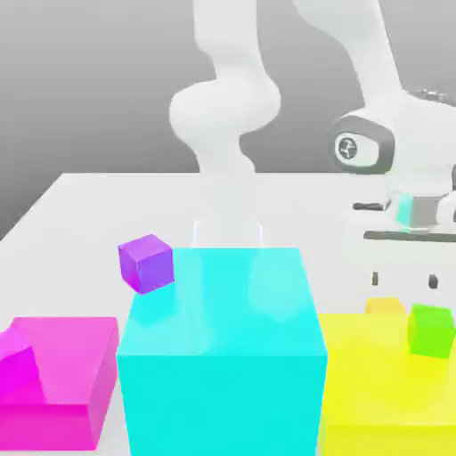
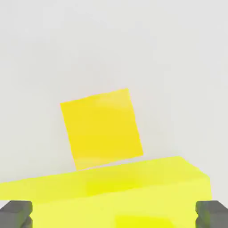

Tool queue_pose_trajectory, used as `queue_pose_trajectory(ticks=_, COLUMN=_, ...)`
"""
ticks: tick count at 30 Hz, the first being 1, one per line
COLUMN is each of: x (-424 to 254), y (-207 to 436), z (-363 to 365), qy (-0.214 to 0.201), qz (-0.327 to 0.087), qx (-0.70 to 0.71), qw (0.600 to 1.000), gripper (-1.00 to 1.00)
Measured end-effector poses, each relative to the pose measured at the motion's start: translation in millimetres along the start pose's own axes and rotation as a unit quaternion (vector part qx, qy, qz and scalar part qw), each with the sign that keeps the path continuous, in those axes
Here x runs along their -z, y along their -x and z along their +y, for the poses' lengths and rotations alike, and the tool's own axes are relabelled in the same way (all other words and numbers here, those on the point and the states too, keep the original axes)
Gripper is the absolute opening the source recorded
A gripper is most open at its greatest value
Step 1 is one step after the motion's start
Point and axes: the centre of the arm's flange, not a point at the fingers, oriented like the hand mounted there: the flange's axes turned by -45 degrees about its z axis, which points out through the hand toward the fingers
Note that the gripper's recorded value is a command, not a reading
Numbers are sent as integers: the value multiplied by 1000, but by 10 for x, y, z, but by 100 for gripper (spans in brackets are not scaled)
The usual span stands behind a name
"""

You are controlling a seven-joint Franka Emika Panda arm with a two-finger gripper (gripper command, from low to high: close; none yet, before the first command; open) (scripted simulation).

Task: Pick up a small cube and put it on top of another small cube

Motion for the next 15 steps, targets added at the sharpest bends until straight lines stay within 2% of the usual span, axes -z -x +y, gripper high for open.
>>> queue_pose_trajectory(ticks=8, x=-669, y=-52, z=-15, qy=-2, qz=7, qx=24, qw=1000, gripper=0)
queue_pose_trajectory(ticks=9, x=-721, y=-56, z=-22, qy=-3, qz=7, qx=25, qw=1000, gripper=-100)
queue_pose_trajectory(ticks=15, x=-748, y=-59, z=-27, qy=-3, qz=8, qx=25, qw=1000, gripper=-100)
